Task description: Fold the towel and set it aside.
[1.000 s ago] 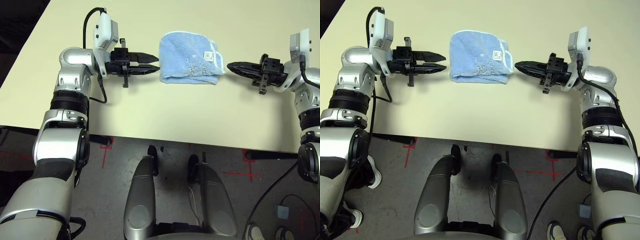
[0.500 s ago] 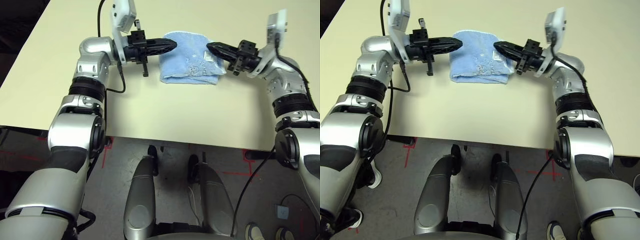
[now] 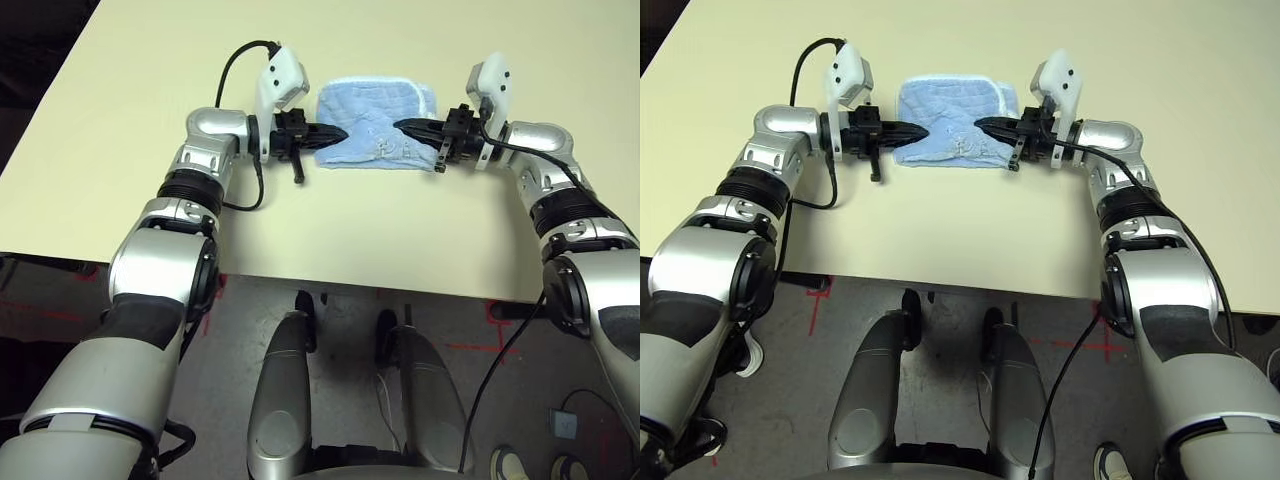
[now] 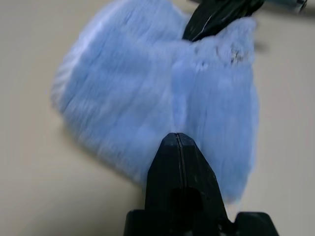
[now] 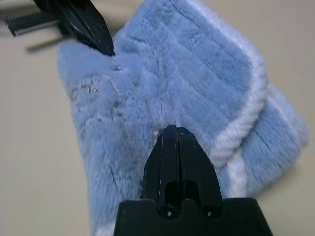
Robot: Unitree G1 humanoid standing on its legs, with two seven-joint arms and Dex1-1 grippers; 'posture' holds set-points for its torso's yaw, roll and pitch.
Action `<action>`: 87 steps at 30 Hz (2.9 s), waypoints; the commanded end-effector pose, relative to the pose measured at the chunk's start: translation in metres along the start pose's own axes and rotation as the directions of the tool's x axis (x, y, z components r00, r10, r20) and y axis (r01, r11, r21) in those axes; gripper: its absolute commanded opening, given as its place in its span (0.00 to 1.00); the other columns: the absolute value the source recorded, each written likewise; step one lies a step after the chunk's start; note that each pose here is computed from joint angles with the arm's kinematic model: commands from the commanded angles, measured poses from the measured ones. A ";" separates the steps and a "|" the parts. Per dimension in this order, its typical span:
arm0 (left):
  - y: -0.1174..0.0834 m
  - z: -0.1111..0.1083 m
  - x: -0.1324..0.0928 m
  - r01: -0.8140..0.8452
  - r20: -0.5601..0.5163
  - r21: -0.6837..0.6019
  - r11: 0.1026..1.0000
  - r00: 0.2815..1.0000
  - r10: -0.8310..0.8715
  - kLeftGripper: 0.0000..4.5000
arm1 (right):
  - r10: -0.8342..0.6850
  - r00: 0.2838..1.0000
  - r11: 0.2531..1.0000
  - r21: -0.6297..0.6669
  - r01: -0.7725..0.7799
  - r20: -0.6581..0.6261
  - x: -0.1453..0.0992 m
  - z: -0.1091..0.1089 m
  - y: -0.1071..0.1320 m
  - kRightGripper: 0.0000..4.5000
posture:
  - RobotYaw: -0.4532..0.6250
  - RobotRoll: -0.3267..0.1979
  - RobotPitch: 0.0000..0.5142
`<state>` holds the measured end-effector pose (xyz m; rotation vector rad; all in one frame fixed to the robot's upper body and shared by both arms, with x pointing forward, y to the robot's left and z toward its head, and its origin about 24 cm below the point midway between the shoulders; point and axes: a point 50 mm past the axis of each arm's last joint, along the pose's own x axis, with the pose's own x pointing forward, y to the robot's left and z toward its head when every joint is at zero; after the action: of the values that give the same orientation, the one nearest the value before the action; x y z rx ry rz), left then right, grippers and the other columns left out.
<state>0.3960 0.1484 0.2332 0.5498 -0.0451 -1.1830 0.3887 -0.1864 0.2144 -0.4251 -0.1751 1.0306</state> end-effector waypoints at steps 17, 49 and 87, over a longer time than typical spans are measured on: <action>0.017 0.054 0.009 -0.045 0.356 -0.212 0.976 0.927 0.120 0.01 | -0.176 0.947 0.974 0.187 0.128 0.268 0.022 0.038 -0.013 0.00 | 0.50 0.62 0.71; 0.010 0.026 0.019 -0.162 0.211 -0.153 0.975 0.958 0.192 0.01 | -0.239 0.950 0.942 0.287 0.176 0.201 -0.001 0.013 -0.015 0.00 | 0.49 0.62 0.72; -0.018 0.005 -0.062 0.144 0.148 0.126 0.982 0.976 -0.162 0.99 | -0.057 0.998 0.384 0.923 -0.002 0.026 -0.084 0.002 -0.004 1.00 | 0.48 0.62 0.73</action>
<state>0.3575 0.1992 0.2452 0.5540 -0.1825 -1.3498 0.3532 -0.2549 0.2272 0.6684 0.3483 0.9530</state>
